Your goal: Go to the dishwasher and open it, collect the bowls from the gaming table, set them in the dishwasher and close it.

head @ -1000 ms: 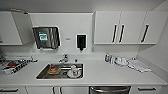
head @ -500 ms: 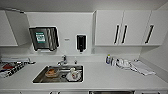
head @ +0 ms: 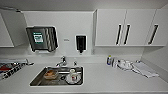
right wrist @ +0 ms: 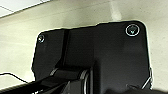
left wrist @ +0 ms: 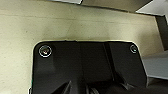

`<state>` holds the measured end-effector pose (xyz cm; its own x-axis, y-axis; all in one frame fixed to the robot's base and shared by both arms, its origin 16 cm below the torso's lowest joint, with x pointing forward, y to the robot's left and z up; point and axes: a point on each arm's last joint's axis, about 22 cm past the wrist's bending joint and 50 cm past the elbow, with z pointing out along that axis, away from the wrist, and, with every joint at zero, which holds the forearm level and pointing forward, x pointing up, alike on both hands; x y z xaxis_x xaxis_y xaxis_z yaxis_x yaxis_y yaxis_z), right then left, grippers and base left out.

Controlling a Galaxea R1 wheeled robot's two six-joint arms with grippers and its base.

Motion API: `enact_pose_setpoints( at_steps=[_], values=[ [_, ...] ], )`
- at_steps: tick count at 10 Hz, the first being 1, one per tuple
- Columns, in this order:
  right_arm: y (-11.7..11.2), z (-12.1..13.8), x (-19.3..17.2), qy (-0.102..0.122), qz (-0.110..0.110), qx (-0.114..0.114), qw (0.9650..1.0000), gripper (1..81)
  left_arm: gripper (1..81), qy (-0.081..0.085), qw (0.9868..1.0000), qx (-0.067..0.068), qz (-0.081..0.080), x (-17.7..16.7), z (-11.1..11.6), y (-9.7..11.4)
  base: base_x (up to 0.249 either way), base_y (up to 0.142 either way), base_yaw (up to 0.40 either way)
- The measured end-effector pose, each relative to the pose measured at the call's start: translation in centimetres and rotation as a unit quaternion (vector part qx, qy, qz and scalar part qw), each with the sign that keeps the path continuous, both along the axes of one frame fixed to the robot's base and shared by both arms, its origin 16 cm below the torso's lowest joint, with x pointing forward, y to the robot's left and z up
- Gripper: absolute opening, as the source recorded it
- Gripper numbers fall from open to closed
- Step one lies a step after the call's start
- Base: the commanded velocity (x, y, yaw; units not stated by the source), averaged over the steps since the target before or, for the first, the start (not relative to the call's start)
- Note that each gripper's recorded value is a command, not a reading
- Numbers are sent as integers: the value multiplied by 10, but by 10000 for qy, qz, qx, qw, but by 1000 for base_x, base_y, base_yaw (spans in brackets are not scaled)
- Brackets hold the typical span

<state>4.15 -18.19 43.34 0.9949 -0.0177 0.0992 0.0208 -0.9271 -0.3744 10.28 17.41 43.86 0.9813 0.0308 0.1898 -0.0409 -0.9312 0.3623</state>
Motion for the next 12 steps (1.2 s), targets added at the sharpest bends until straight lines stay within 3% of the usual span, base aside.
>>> enact_pose_setpoints(
  at_steps=[4,5,8,9,12],
  values=[
    [-1,-1,-6,51,-14,-6,10000,811,811,58,10000,-8,3,-8,-1,-1,0,0,0],
    [-5,-2,-6,81,-78,-42,9999,811,811,75,9999,-14,73,-6,-1,0,0,0,0],
    [-11,-3,-6,93,-120,-102,9998,811,811,103,9998,40,157,-6,-1,17,0,0,0],
    [-11,-3,-6,94,-121,-90,9998,811,811,77,9998,-19,160,-5,1,15,0,0,0],
    [-12,6,0,63,-120,97,9999,811,811,-152,9990,-377,203,5,17,4,0,0,0]
  ],
)
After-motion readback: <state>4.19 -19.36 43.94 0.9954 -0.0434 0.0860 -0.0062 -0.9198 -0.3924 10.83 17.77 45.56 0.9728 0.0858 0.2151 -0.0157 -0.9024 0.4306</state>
